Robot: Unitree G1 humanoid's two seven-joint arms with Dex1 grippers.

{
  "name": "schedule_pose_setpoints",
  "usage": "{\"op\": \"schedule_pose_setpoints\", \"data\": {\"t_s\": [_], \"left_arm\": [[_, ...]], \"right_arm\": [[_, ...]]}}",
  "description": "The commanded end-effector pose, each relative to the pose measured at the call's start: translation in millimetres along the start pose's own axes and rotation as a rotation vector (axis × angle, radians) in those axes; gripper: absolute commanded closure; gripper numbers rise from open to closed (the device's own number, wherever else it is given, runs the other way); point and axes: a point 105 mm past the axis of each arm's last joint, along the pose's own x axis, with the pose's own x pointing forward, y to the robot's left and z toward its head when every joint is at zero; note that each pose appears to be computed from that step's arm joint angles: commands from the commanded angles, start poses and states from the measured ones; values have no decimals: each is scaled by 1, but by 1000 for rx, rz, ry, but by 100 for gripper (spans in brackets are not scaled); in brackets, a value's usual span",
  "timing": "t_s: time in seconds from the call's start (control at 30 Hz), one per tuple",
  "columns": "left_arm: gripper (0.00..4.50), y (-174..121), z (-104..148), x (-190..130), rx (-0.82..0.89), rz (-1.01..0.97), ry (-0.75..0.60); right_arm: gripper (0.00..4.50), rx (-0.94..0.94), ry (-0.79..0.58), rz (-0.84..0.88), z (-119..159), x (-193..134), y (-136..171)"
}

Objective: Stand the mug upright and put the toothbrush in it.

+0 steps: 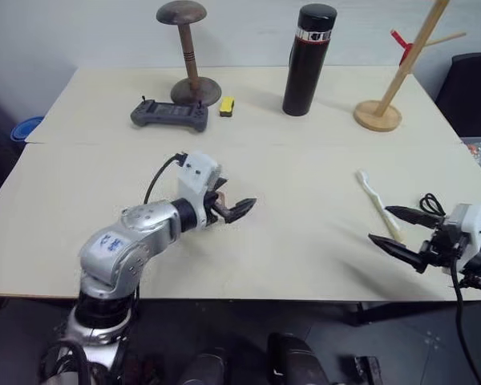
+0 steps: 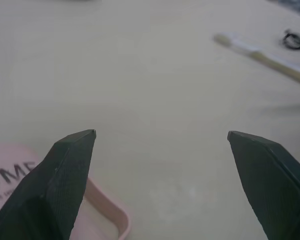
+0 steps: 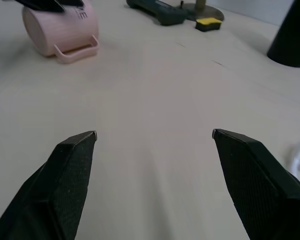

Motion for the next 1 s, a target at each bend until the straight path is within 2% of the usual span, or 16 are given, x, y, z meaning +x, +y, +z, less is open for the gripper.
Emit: {"op": "schedule_pose_setpoints", "data": {"t_s": [0.03,0.17,0.33,0.47,0.6,0.7,0.8,1.0], "left_arm": [[0,5,-14,-6,-12,52,145],[0,22,-31,-13,-38,126,258],[0,46,-39,-23,-36,211,310],[0,47,-40,-28,-28,192,342],[0,50,-63,-34,-53,178,433],[58,58,-84,-42,-98,170,496],[150,62,-95,-47,-157,153,524],[342,68,-89,-48,-91,129,511]], "right_arm": [[62,-7,-53,30,14,8,4],[62,15,-70,64,16,15,10],[62,52,-94,111,19,25,20],[62,71,-99,131,18,29,24],[62,85,-107,145,17,32,27],[59,94,-113,152,17,35,30],[59,101,-114,152,15,35,32],[59,110,-114,145,12,35,31]]}}
